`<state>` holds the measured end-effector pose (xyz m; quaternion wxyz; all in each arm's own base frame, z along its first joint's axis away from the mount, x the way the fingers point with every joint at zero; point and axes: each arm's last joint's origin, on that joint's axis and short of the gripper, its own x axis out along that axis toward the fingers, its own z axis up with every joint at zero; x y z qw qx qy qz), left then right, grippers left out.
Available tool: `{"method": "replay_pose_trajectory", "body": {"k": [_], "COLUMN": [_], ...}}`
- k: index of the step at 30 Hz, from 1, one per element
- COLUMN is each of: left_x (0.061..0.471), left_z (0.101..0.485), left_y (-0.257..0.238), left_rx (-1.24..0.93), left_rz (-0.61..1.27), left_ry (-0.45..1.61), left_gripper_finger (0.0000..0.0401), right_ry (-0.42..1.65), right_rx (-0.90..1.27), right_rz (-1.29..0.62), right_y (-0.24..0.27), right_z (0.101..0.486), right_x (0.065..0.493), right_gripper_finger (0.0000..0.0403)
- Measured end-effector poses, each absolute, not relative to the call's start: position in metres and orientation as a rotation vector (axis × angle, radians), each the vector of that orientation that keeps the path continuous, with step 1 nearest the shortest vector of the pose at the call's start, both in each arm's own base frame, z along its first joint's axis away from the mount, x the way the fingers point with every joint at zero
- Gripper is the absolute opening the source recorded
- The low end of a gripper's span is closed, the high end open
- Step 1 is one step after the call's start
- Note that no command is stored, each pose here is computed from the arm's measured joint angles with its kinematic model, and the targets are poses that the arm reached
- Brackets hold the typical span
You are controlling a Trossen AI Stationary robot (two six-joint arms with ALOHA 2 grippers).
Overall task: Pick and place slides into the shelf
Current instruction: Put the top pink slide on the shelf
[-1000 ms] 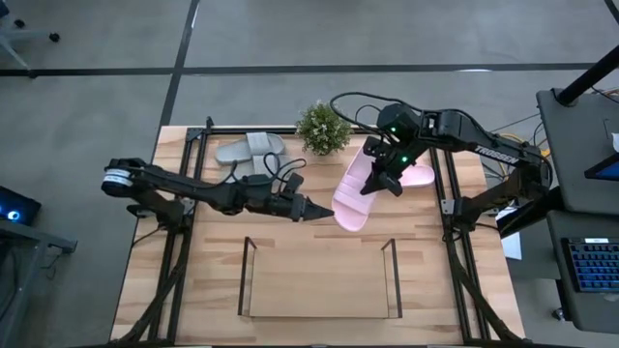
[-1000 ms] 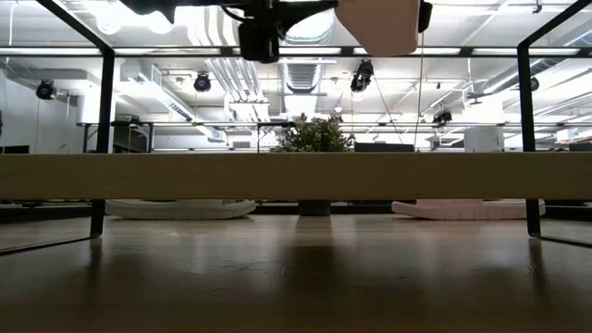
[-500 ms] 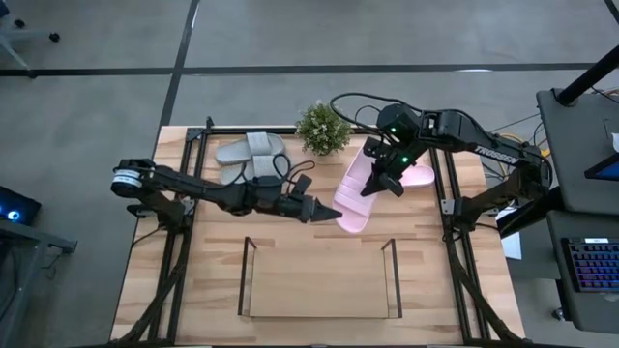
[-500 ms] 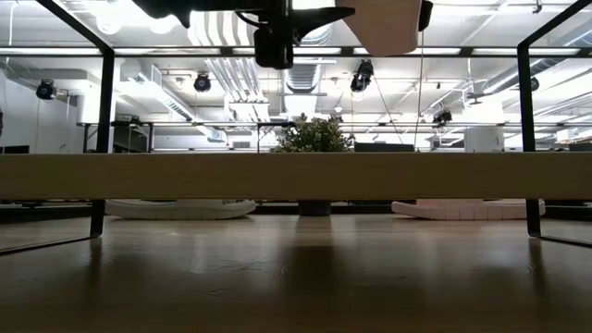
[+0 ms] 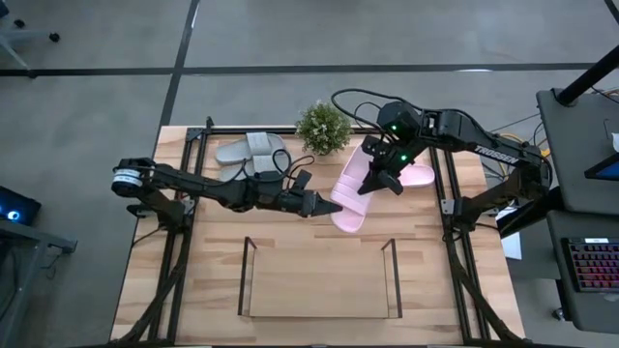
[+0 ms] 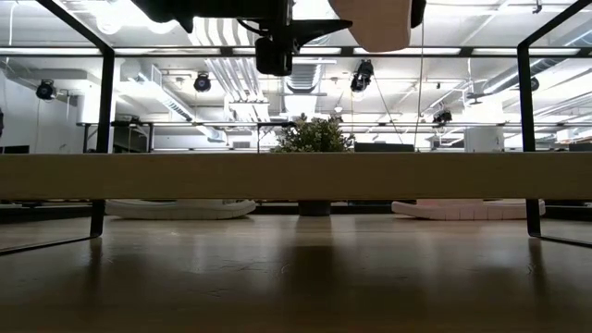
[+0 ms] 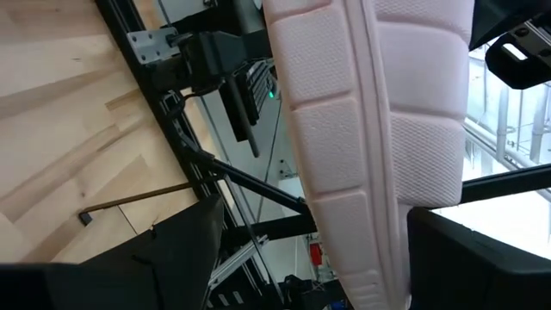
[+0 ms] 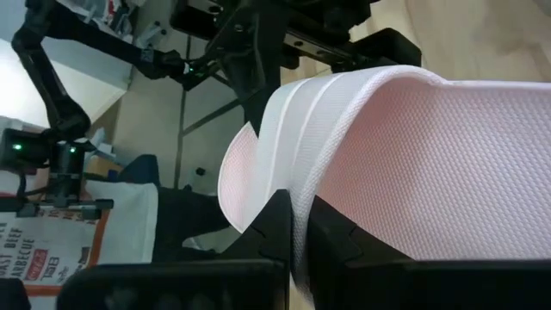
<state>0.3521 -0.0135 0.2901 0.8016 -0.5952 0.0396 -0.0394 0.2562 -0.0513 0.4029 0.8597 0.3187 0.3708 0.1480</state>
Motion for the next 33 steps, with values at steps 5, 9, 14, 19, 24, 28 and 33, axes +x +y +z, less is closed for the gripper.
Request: {"method": "replay_pose_trajectory", "body": {"k": [5,9,14,19,24,28,33], "left_x": [0.352,0.352,0.352,0.352,0.352,0.352,0.352], "left_z": [0.289,0.289,0.289,0.290,0.289,0.289,0.289], "left_y": [-0.013,-0.011,-0.007,-0.004,-0.003,-0.002,-0.002], "left_rx": [-1.276,-1.276,-1.276,-1.277,-1.273,-1.250,-1.251], "left_rz": [-0.078,-0.071,-0.065,-0.059,-0.054,-0.055,-0.056], "left_ry": [0.091,0.091,0.081,0.075,0.081,0.079,0.079], "left_gripper_finger": [0.0292,0.0261,0.0200,0.0120,0.0032,0.0031,0.0031], "right_ry": [0.774,0.771,0.754,0.752,0.752,0.746,0.734], "right_rx": [0.667,0.670,0.667,0.668,0.677,0.675,0.669], "right_rz": [0.312,0.310,0.308,0.302,0.299,0.301,0.283], "right_y": [-0.051,-0.052,-0.052,-0.052,-0.052,-0.053,-0.053], "right_z": [0.403,0.403,0.404,0.405,0.405,0.405,0.406], "right_x": [0.256,0.257,0.258,0.259,0.259,0.259,0.260], "right_gripper_finger": [0.0011,0.0011,0.0011,0.0011,0.0011,0.0011,0.0013]}}
